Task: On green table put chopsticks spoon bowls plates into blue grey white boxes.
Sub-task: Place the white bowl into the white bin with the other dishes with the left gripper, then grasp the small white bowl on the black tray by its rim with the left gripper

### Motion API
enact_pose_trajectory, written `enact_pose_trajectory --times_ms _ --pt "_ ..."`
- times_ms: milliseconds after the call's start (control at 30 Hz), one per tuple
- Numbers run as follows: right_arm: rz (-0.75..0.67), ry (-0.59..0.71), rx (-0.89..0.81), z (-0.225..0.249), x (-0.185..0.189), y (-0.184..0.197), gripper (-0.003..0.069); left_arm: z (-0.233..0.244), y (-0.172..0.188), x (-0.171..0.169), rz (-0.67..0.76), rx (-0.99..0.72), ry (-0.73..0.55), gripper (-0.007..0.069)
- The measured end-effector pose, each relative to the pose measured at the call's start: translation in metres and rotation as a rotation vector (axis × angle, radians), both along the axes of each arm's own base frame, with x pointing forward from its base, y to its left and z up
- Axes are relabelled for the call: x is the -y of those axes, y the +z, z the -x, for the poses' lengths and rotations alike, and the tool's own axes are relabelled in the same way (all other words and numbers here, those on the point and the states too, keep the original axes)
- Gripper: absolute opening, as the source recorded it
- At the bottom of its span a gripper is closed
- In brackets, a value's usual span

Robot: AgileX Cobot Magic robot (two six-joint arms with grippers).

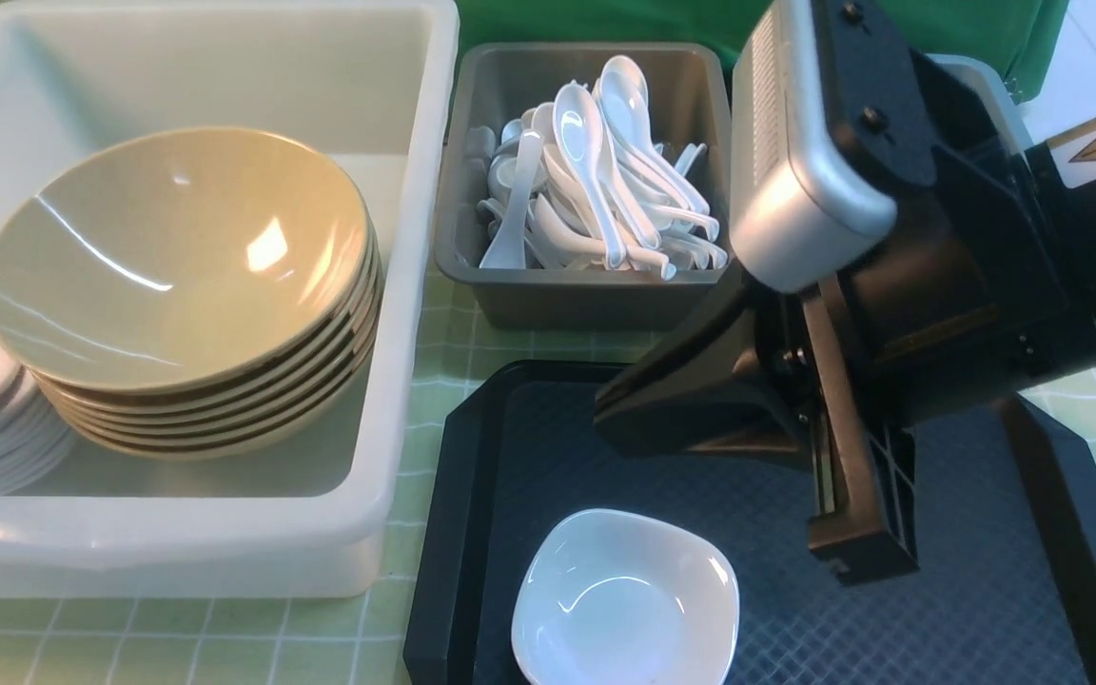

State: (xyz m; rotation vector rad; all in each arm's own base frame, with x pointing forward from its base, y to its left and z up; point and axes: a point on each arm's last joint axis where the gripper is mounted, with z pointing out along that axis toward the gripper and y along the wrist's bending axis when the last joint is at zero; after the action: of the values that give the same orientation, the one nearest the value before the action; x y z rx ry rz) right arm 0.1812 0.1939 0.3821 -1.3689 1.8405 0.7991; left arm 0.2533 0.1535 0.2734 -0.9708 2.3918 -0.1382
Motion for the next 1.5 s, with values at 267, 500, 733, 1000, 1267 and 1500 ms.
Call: enact_pose_trajectory --times_ms 267,500,733,1000,1267,1500 --pt "-0.002 -0.012 -0.031 0.001 0.000 0.000 0.0069 0.005 0.017 0.015 -0.058 -0.057 -0.065 0.0605" --pt "0.049 -0.073 -0.077 -0.002 0.005 -0.005 0.0089 0.018 0.080 0.027 -0.146 -0.006 -0.072 0.0664" --pt "0.165 -0.317 -0.223 -0.022 0.037 -0.027 0.0106 0.027 0.128 0.103 -0.239 0.147 -0.433 0.0662" --pt "0.243 -0.514 -0.434 -0.007 0.076 -0.095 0.0123 0.038 0.126 0.228 -0.200 0.197 -1.116 0.0547" --pt "0.200 -0.390 -0.287 0.043 0.093 -0.065 0.0131 0.011 0.065 0.332 -0.143 -0.066 -1.550 0.0406" --pt "0.160 -0.342 -0.217 0.073 0.103 -0.035 0.0140 -0.016 0.013 0.399 -0.224 -0.174 -1.912 0.0391"
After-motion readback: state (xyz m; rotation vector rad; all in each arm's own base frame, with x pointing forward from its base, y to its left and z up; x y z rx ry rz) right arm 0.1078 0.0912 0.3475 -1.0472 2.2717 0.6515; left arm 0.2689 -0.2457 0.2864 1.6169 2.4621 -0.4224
